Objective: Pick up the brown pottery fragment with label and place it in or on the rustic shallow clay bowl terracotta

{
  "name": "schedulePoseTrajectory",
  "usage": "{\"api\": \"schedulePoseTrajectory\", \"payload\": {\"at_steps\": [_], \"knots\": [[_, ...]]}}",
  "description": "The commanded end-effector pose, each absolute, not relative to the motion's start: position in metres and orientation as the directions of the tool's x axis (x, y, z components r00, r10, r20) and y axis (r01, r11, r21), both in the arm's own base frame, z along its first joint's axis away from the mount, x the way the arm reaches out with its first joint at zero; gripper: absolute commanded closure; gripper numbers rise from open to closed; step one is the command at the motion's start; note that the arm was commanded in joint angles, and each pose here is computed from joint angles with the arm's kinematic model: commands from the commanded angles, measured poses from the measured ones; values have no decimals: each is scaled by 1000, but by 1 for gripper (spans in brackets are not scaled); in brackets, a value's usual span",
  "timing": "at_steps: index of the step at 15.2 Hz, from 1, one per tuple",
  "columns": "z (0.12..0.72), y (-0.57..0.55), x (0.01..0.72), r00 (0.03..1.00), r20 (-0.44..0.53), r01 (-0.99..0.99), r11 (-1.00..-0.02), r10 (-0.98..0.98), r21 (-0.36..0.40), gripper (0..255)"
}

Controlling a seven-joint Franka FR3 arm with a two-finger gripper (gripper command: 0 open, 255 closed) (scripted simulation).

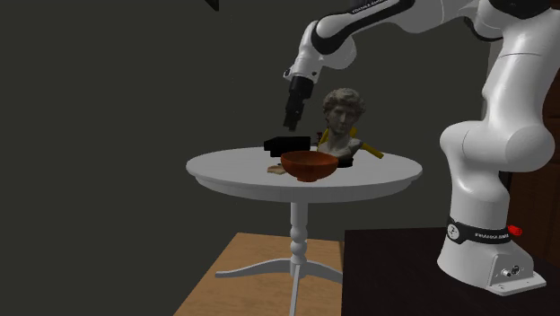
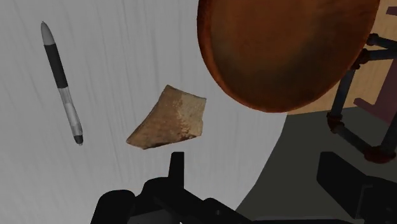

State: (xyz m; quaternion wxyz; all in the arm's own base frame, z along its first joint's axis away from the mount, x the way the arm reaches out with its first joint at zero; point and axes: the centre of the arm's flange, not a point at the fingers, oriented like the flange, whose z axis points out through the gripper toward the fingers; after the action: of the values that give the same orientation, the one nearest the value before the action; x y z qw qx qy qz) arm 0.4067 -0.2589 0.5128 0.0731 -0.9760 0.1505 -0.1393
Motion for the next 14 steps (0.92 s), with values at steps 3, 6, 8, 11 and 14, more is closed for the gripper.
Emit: {"api": "schedulePoseTrajectory", "payload": {"at_steps": [3,6,8,11,14], "knots": [[491,-305,419,880,281,-336,-920,-383,-201,0],[478,-339,426,850,302,-381,-899,-432,-216,0],[470,-344,428,845,305,-388,-896,-440,-218,0],[456,-343,434,845,305,-388,-896,-440,-218,0],[441,-342,440,845,305,-388,-896,-440,-218,0]]}}
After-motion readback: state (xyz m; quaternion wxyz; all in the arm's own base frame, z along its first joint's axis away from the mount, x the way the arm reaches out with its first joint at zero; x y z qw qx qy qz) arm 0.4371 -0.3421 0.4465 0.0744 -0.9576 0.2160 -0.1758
